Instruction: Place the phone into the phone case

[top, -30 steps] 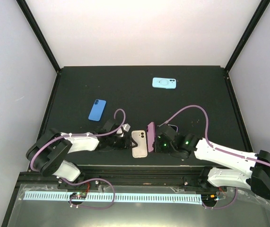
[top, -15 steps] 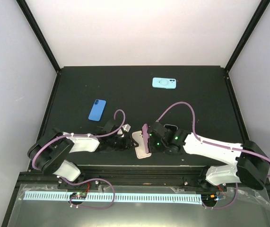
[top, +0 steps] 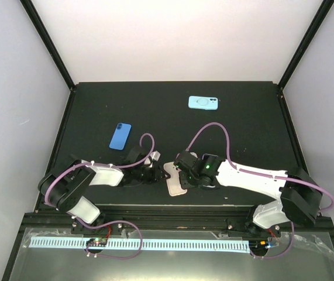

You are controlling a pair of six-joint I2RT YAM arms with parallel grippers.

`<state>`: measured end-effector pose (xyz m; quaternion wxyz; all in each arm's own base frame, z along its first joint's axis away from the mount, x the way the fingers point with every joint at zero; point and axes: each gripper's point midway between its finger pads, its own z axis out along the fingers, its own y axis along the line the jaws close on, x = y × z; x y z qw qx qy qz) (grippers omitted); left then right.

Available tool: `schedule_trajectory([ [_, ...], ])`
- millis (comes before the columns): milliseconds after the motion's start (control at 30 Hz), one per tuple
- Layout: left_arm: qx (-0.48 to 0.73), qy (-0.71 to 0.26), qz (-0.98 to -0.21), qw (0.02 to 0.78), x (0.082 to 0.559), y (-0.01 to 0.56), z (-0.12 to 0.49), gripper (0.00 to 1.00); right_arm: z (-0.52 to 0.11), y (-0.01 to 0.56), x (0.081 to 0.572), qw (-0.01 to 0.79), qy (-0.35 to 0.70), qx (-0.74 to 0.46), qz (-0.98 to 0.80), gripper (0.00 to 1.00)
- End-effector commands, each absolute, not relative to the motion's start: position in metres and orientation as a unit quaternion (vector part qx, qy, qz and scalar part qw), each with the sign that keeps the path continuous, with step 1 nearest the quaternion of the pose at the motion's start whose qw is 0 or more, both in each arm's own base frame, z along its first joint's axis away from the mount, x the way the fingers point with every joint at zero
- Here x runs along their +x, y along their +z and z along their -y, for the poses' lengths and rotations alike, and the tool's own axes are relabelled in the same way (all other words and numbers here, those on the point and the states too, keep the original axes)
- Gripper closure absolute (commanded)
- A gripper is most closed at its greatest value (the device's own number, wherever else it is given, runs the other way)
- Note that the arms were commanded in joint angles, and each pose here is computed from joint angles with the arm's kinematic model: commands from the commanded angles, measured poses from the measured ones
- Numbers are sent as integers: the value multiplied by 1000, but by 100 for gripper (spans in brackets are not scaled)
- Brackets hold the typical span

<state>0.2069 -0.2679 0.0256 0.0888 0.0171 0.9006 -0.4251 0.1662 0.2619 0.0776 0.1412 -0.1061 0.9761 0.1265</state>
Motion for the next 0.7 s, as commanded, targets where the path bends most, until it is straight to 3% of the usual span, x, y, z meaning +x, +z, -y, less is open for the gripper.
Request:
schedule_trajectory([
  [0, 25, -422, -900, 106, 215, 24, 267, 64, -256, 82, 172, 156, 90, -111, -977, 93],
  [667, 25, -426, -897, 112, 217, 30, 266, 65, -259, 75, 161, 146, 62, -104, -982, 92],
])
